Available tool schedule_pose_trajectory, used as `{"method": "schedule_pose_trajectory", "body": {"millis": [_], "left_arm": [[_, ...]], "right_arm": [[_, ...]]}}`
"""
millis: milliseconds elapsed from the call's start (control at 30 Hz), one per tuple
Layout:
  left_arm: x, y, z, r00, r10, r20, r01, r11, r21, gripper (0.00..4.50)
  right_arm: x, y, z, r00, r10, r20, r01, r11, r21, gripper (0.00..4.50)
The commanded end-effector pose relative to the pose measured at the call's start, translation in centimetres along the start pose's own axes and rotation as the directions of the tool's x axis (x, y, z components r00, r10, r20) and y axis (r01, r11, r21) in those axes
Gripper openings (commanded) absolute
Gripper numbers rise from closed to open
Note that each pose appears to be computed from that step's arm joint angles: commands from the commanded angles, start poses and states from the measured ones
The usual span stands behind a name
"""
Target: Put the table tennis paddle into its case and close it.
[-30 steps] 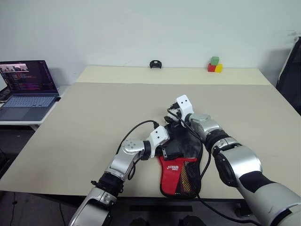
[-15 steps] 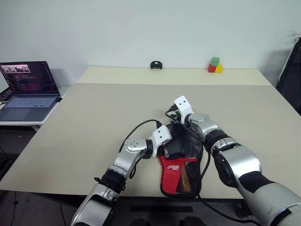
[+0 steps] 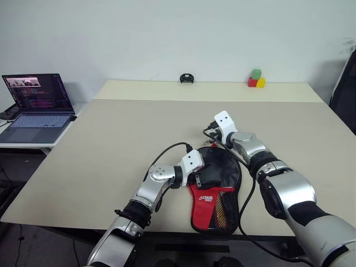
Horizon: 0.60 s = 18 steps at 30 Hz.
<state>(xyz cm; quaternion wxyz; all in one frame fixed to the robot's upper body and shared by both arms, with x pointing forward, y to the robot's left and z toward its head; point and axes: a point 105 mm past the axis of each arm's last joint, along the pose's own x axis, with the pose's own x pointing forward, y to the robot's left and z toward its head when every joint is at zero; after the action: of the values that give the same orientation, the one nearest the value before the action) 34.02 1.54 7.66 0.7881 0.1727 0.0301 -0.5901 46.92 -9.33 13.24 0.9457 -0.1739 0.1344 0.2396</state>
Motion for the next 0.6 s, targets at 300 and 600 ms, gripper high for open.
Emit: {"method": "schedule_pose_trajectory", "body": {"millis": [300,600], "left_arm": [[1.0,-3.0,-4.5,0.988,-0.103,-0.112,0.090,0.989,-0.116,4.50],[1.9,-3.0,-4.5,0.988,-0.115,-0.105,0.101,0.987,-0.128,4.50]], "right_arm": [[-1.8,-2.9,0.7,0.998,-0.026,0.058,0.029,0.998,-0.057,0.26],[-3.8,-3.9,-2.7,0.999,-0.015,-0.029,0.013,0.997,-0.071,0.26]]}}
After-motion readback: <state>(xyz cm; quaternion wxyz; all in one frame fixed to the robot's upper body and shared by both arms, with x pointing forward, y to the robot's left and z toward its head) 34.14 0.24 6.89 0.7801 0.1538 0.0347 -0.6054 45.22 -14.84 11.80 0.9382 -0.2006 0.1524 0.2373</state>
